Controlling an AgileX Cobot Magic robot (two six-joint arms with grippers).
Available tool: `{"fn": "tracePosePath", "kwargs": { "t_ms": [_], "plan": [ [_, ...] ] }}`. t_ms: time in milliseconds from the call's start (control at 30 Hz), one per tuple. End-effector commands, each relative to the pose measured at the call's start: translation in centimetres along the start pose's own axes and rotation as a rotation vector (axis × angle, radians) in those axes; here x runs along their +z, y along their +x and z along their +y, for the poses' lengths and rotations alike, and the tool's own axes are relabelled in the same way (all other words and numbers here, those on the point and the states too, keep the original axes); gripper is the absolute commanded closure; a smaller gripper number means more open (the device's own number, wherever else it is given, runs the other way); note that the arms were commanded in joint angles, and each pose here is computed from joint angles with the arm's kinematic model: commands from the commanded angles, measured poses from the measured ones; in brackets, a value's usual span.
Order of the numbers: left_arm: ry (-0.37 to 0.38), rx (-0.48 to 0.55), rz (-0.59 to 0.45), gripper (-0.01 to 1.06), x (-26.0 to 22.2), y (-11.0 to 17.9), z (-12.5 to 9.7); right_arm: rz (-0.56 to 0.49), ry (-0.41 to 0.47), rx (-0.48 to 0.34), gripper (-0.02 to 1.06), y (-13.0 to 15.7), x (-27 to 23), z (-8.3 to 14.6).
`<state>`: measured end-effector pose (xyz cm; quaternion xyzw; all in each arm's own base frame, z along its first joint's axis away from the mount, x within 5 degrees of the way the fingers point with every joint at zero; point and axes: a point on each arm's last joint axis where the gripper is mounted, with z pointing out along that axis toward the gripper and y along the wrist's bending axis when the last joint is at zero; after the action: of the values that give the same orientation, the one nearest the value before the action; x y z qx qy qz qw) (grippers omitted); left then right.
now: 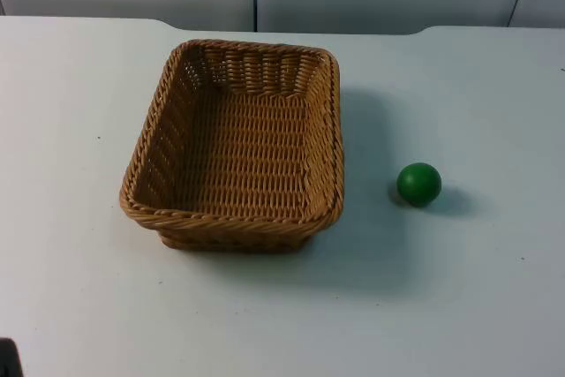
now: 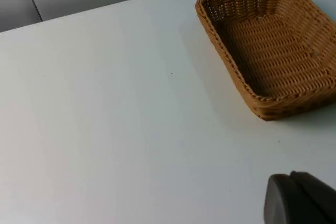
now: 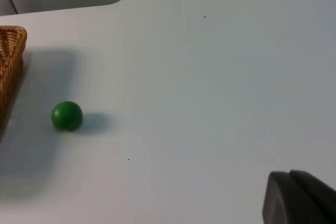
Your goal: Pick up the basket with the left hand and place the ball into the basket with the right hand.
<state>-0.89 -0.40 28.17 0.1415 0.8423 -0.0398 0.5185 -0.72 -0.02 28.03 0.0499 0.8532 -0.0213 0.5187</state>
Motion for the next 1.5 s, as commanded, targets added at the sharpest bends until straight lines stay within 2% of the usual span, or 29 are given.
{"fn": "tracePosePath", "kwargs": {
  "t_ms": [0, 100, 167, 233, 367, 400, 533, 567, 667, 733, 833, 967, 1233, 1300, 1400, 1433, 1467],
  "plan": [
    [0.011, -0.010, -0.012, 1.05, 0.0, 0.0, -0.1, 0.002, -0.003, -0.008, 1.04, 0.1, 0.1, 0.0],
    [0.036, -0.083, -0.095, 1.05, -1.3, -1.9, -0.2, 0.002, -0.003, -0.008, 1.04, 0.1, 0.1, 0.0],
    [0.082, -0.122, -0.048, 1.05, -1.4, -4.4, -0.3, 0.002, -0.003, -0.008, 1.04, 0.1, 0.1, 0.0],
    [0.099, -0.131, -0.029, 1.05, -1.3, -5.1, -0.3, 0.002, -0.003, -0.008, 1.04, 0.1, 0.1, 0.0],
    [0.296, -0.230, 0.202, 1.05, 2.6, -9.0, -1.4, 0.002, -0.003, -0.008, 1.04, 0.1, 0.1, 0.0],
    [0.296, -0.230, 0.202, 1.05, 2.6, -9.0, -1.4, 0.002, -0.003, -0.008, 1.04, 0.1, 0.1, 0.0],
    [0.524, -0.240, 0.427, 1.05, 10.2, -10.6, -2.5, 0.002, -0.003, -0.008, 1.04, 0.1, 0.1, 0.0],
    [0.524, -0.240, 0.427, 1.05, 10.2, -10.6, -2.5, 0.002, -0.003, -0.008, 1.04, 0.1, 0.1, 0.0],
    [0.584, -0.268, 0.490, 1.05, 15.5, -10.7, -2.6, 0.002, -0.003, -0.008, 1.04, 0.1, 0.1, 0.0],
    [0.593, -0.295, 0.514, 1.05, 17.0, -10.5, -2.7, 0.002, -0.003, -0.008, 1.04, 0.1, 0.1, 0.0],
    [0.612, -0.342, 0.639, 1.05, 22.5, -9.1, -2.7, 0.002, -0.003, -0.008, 1.04, 0.1, 0.1, 0.0],
    [0.576, -0.331, 0.713, 1.05, 26.3, -8.4, -2.2, 0.002, -0.003, -0.008, 1.04, 0.1, 0.1, 0.0],
    [0.516, -0.277, 0.762, 1.05, 31.9, -9.3, -1.2, 0.002, -0.003, -0.008, 1.04, 0.1, 0.1, 0.0],
    [0.501, -0.247, 0.750, 1.01, 33.2, -10.3, -0.8, 0.002, -0.003, -0.008, 1.04, 0.1, 0.1, 0.0],
    [0.480, -0.225, 0.727, 0.82, 34.7, -11.3, -0.4, 0.002, -0.003, -0.008, 1.04, 0.1, 0.1, 0.0],
    [0.480, -0.225, 0.727, 0.82, 34.7, -11.3, -0.4, 0.002, -0.003, -0.008, 1.04, 0.1, 0.1, 0.0],
    [0.472, -0.221, 0.711, 0.75, 35.1, -11.7, -0.3, 0.002, -0.003, -0.008, 1.04, 0.1, 0.1, 0.0]
  ]
}}
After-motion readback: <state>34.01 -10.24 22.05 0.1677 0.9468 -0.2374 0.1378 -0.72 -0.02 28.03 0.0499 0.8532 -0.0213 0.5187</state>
